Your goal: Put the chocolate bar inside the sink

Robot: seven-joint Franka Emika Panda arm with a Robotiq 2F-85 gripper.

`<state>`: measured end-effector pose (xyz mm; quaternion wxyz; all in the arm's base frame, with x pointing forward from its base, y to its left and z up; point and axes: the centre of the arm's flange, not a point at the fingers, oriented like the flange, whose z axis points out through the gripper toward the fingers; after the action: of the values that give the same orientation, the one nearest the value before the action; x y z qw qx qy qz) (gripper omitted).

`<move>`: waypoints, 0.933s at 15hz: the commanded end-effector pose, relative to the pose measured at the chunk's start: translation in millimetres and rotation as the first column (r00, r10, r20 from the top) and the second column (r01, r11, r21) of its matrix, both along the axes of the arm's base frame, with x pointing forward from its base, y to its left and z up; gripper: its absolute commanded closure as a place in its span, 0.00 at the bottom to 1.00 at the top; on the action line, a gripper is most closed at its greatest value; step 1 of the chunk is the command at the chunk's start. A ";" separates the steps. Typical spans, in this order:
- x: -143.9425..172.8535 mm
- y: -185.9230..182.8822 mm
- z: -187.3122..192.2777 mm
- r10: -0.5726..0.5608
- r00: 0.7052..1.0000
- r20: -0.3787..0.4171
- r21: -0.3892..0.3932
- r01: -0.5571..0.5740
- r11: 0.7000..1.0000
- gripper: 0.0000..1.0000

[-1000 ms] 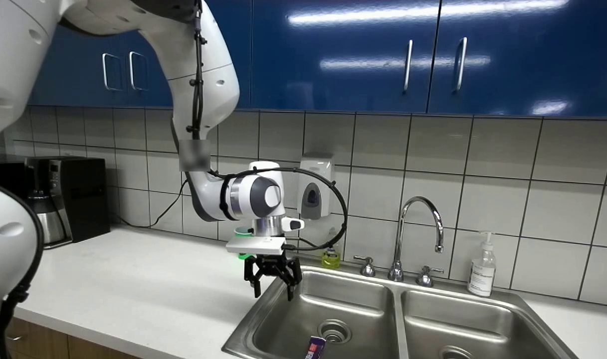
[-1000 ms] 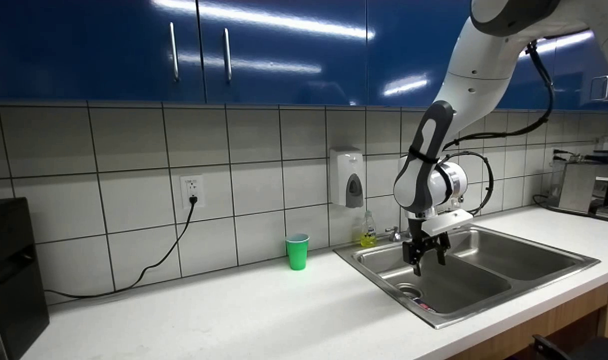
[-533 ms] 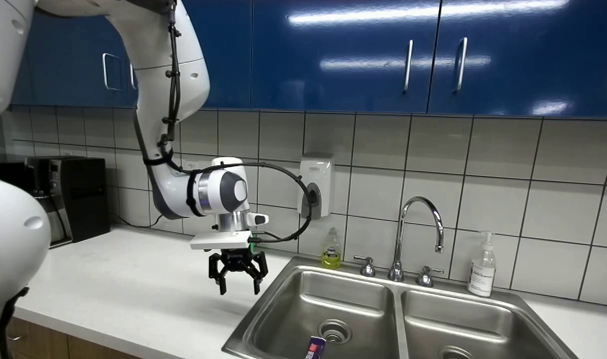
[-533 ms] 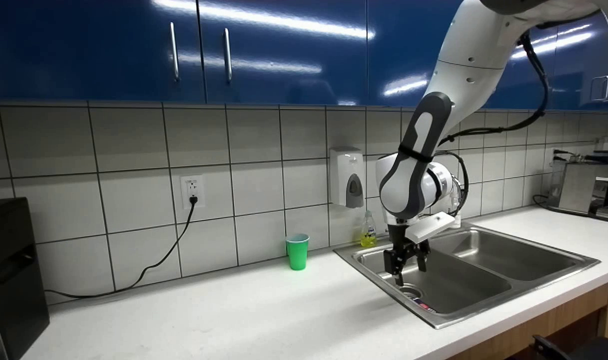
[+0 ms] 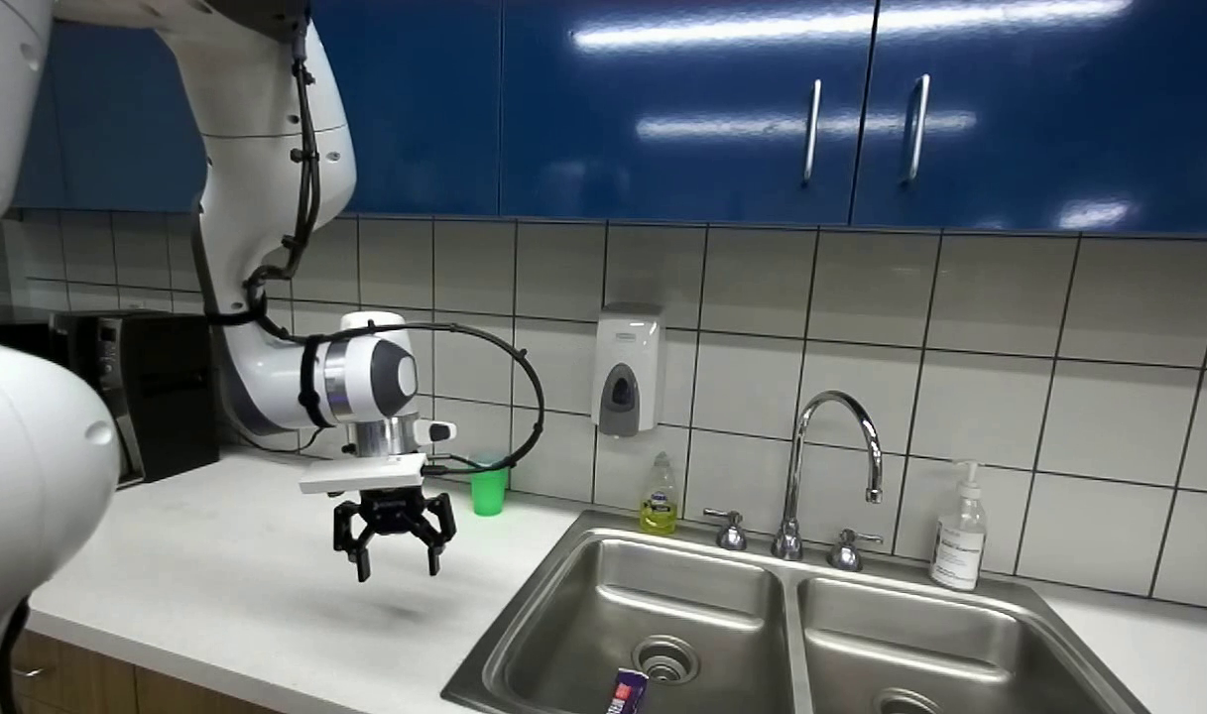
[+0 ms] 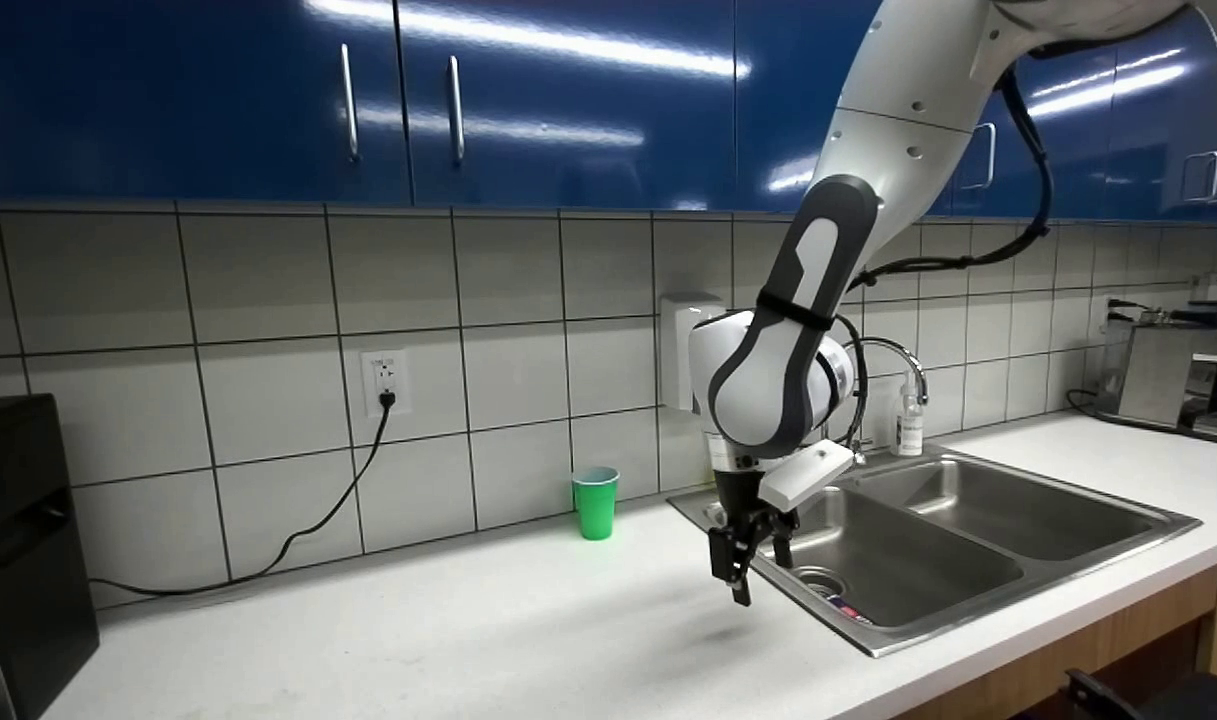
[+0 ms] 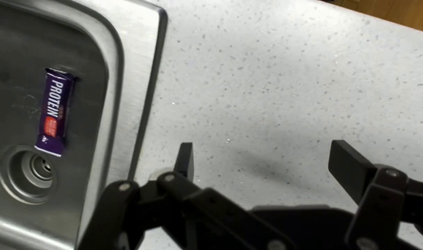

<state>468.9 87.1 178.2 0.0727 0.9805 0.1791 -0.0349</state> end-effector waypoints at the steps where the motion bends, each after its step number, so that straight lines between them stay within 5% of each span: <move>1: -13.2 31.7 4.9 0.020 1.000 0.012 0.002 -0.020 1.000 0.00; 14: -26.3 62.1 -4.9 -0.132 0.991 0.027 0.004 0.132 0.991 0.00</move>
<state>442.5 149.2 173.3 0.0713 0.9907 0.1126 -0.0263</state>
